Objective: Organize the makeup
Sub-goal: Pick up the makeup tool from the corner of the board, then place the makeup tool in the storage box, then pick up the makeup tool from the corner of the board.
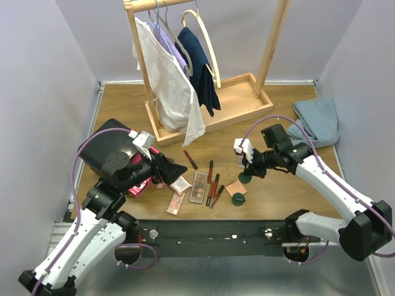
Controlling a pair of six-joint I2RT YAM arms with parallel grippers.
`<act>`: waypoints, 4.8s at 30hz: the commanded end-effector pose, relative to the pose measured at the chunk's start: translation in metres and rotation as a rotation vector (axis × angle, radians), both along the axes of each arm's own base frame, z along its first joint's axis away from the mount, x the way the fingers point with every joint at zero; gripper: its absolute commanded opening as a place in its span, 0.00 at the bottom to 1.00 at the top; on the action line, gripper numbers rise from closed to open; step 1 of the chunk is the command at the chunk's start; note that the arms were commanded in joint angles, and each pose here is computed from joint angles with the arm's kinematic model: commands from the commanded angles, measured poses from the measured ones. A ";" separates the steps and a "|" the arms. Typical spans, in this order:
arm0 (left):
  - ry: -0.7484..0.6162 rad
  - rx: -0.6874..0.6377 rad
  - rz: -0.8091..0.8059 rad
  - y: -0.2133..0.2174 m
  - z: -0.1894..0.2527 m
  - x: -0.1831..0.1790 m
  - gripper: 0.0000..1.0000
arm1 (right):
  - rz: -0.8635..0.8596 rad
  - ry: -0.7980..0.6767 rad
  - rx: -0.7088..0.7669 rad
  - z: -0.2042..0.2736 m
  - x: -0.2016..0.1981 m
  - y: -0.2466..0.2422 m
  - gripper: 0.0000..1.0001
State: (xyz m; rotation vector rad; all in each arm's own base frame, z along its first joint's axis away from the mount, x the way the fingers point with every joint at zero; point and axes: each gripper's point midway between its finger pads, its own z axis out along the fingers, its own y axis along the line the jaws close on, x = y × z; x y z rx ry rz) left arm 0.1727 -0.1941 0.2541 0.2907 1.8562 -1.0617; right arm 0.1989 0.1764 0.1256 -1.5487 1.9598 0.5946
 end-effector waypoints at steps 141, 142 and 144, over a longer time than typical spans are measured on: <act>-0.031 0.236 0.253 0.059 -0.007 0.034 0.82 | 0.406 0.119 0.088 -0.065 -0.050 0.013 0.76; -0.034 0.237 0.252 0.060 -0.009 0.034 0.82 | 0.416 0.100 0.074 -0.068 -0.047 0.014 0.74; -0.041 0.238 0.245 0.059 -0.014 0.034 0.82 | 0.441 0.109 0.050 -0.073 -0.051 0.019 0.67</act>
